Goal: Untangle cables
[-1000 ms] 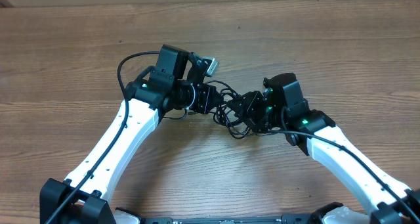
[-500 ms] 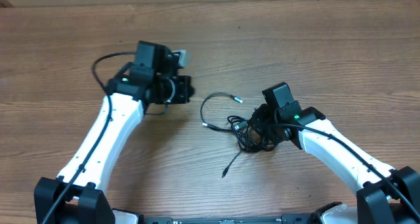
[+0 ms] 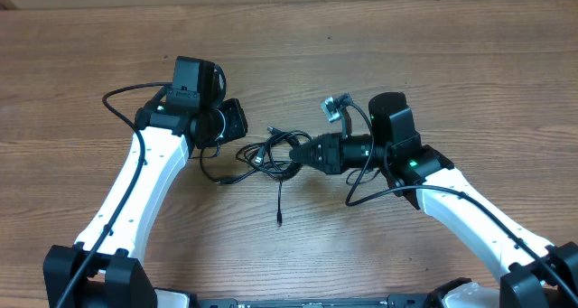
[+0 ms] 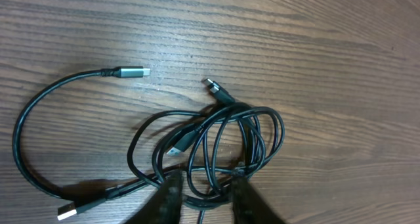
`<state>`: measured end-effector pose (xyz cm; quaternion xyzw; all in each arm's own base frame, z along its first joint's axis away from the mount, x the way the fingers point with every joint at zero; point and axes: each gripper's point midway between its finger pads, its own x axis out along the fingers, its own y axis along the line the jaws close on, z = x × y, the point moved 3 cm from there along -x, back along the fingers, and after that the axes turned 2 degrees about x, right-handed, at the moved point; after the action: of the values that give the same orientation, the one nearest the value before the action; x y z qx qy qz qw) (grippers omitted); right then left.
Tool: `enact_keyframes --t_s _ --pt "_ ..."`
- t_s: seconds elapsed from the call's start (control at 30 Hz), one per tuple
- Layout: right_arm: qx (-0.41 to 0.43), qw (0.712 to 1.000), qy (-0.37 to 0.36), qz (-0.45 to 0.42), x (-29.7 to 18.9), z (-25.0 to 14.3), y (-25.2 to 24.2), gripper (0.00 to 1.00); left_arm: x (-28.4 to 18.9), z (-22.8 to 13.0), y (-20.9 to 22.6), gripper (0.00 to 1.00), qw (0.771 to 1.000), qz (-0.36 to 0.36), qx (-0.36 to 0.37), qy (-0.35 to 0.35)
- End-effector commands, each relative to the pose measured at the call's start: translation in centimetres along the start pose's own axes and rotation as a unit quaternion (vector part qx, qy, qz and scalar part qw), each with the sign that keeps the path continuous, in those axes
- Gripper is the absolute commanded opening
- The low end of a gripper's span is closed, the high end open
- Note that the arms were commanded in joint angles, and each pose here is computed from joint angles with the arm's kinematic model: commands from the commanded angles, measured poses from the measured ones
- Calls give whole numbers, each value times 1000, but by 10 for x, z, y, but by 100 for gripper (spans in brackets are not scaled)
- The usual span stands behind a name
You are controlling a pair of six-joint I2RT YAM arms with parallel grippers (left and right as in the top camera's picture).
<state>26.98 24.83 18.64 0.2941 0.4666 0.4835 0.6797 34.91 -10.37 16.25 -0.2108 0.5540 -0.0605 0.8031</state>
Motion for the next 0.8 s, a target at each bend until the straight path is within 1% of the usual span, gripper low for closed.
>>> enact_keyframes --t_s 0.0,0.03,0.07,0.1,0.13,0.17,0.23,0.27,0.33,0.4,0.43,0.47,0.5,0.57,0.63,0.67,0.7,0.73,0.77 --pt "17 996 -10 -83 -4 -4 -26 38 -2 1 0 37 1000 3 -1 -6" --pt "42 989 -16 -139 -8 -8 -45 49 -2 1 -1 45 1000 3 -11 -6" --pt "51 985 -18 -163 -10 -11 -52 52 -2 0 -1 50 1000 3 -17 -5" --pt "66 976 -20 -204 -15 -15 -65 57 -1 0 -2 62 1000 2 -27 -4" --pt "71 972 -20 -222 -17 -17 -70 61 0 -1 -3 74 999 2 -35 -3" --pt "80 966 -19 -246 -20 -20 -78 62 2 -3 -6 77 999 1 -44 1" --pt "86 960 -18 -267 -24 -23 -84 64 7 -7 -11 75 999 1 -43 8" --pt "89 957 -18 -276 -25 -24 -86 64 12 -11 -13 67 999 2 -38 15" --pt "93 953 -17 -288 -27 -27 -90 65 25 -20 -19 60 999 6 -28 36" --pt "95 950 -16 -295 -29 -28 -92 67 37 -29 -22 57 998 12 -20 56" --pt "96 950 -15 -298 -29 -29 -92 68 43 -35 -22 66 997 17 -21 68" --pt "98 948 -14 -303 -30 -30 -94 68 51 -41 -22 93 996 26 -29 83" --pt "101 946 -13 -309 -31 -31 -95 68 57 -47 -20 100 994 34 -44 96" --pt "104 941 -11 -321 -34 -34 -99 68 69 -61 -14 100 985 62 -98 126" --pt "106 939 -10 -328 -35 -35 -100 69 79 -66 -8 100 979 79 -128 139" --pt "108 937 -9 -333 -36 -36 -101 69 93 -73 1 100 969 101 -161 156" --pt "109 937 -8 -333 -36 -37 -102 69 102 -78 6 96 962 115 -182 166" --pt "108 937 -8 -333 -36 -37 -102 70 109 -82 10 90 959 124 -189 173" --pt "108 937 -8 -333 -36 -37 -101 70 114 -84 13 86 956 130 -194 178"
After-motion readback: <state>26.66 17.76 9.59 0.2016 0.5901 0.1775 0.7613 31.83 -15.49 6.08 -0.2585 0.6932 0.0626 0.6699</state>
